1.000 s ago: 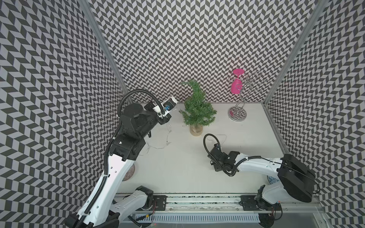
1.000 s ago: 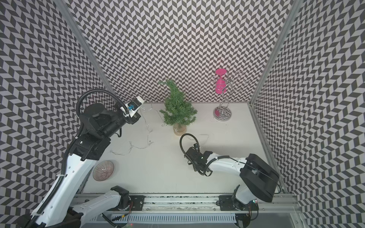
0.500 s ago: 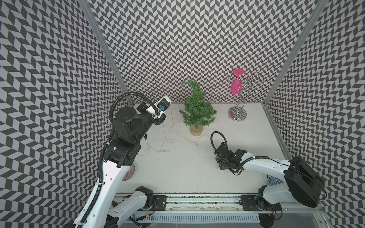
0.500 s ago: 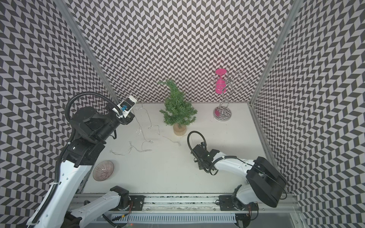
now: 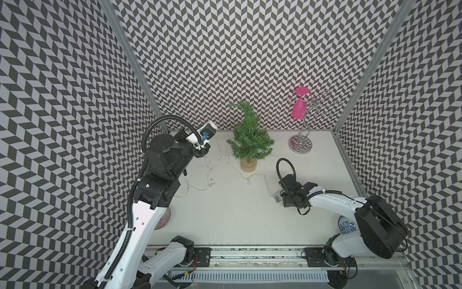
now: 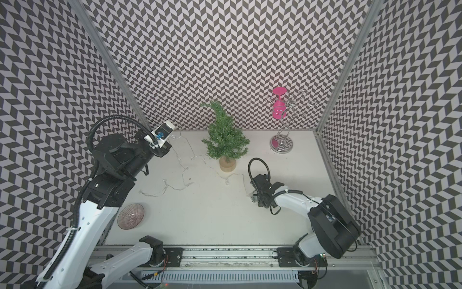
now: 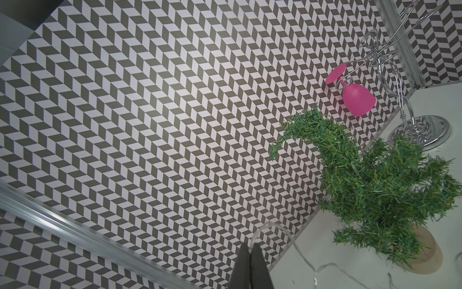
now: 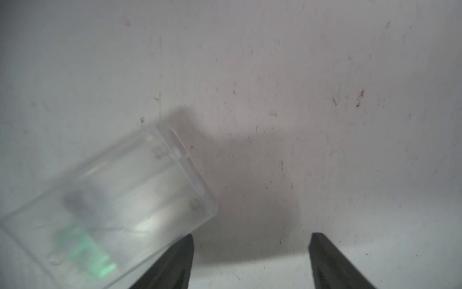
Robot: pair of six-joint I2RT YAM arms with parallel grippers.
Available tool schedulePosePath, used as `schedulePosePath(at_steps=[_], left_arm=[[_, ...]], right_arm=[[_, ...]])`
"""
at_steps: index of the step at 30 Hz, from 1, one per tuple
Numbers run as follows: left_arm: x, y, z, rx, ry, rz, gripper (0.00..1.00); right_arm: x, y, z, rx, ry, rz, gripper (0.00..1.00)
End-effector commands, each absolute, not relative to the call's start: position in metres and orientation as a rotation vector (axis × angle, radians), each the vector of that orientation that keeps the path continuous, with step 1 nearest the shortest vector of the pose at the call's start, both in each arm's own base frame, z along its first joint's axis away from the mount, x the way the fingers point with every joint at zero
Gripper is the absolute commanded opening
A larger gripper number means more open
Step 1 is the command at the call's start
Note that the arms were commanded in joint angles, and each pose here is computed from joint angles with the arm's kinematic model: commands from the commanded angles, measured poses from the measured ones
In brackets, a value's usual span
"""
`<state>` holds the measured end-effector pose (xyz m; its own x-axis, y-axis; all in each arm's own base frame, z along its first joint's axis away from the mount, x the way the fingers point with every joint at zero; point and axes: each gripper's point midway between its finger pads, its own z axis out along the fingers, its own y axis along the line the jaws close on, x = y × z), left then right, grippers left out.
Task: Wrap string light around the christmas tree
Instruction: Adjust the light string at the center of the board.
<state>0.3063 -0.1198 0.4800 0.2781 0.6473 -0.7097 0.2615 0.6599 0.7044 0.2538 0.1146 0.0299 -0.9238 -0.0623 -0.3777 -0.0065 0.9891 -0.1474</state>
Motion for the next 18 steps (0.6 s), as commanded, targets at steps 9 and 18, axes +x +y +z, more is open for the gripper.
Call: schedulePosePath(at_steps=[9, 18], left_arm=[[0.3, -0.127, 0.474, 0.919, 1.283, 0.277, 0.06], [0.301, -0.133, 0.483, 0.951, 1.247, 0.278, 0.06]], right_arm=[[0.268, 0.155, 0.101, -0.028, 2.604, 0.115, 0.99], [0.278, 0.176, 0.102, 0.072, 2.541, 0.294, 0.99]])
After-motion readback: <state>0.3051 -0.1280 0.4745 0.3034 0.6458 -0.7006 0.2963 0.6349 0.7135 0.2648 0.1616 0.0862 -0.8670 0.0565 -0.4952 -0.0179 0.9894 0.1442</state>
